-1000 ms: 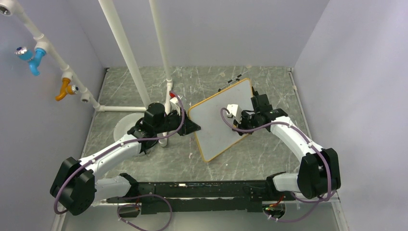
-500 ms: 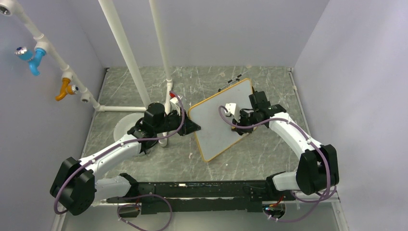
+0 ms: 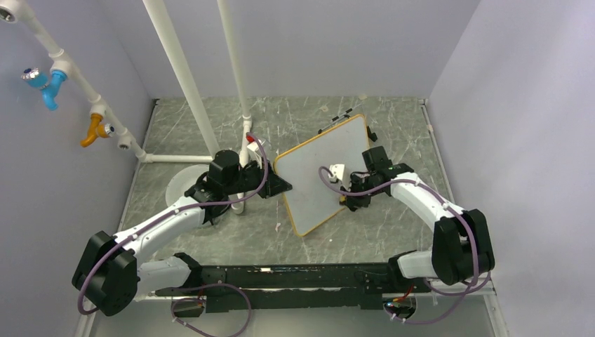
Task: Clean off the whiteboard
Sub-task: Erase the whiteboard at the center of the board.
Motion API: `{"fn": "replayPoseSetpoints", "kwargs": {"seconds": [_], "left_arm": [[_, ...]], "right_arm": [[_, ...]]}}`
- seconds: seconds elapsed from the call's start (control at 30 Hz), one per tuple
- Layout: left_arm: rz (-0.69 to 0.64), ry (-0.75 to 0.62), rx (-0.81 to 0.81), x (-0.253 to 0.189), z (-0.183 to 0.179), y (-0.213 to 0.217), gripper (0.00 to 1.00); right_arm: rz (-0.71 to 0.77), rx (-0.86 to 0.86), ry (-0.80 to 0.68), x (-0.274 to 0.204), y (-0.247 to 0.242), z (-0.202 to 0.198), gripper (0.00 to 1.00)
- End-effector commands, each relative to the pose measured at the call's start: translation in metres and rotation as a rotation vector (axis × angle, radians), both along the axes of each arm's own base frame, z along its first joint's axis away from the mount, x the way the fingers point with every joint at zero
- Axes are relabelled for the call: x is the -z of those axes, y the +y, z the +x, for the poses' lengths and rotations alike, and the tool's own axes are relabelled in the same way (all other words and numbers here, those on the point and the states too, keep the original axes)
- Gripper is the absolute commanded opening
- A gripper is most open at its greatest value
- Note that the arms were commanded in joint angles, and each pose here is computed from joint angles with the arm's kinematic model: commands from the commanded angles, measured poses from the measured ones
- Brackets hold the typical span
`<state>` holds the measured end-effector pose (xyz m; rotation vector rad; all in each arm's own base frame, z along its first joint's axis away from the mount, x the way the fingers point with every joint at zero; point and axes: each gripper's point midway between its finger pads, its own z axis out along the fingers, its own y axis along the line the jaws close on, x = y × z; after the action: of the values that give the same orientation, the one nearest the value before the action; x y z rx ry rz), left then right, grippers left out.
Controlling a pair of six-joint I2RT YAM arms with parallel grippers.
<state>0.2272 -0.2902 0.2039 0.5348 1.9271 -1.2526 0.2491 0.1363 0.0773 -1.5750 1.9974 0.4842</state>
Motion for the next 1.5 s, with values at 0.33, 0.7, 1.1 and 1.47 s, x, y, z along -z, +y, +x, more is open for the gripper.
{"fn": "replayPoseSetpoints", "kwargs": {"seconds": [0.33, 0.7, 1.1, 1.47], "left_arm": [[-0.118, -0.103, 0.123, -0.045, -0.018, -0.007, 0.0], [-0.125, -0.104, 0.125, -0.044, -0.017, -0.008, 0.0], [-0.132, -0.084, 0.121, -0.043, -0.014, -0.01, 0.0], [-0.13, -0.084, 0.127, -0.044, -0.014, -0.011, 0.0]], "right_arm": [[0.143, 0.109, -0.174, -0.075, 0.012, 0.062, 0.0], [0.136, 0.208, -0.166, -0.066, 0.003, 0.062, 0.0], [0.073, 0.177, -0.176, -0.059, 0.027, 0.05, 0.0], [0.099, 0.254, -0.168, -0.061, 0.009, 0.065, 0.0]]}}
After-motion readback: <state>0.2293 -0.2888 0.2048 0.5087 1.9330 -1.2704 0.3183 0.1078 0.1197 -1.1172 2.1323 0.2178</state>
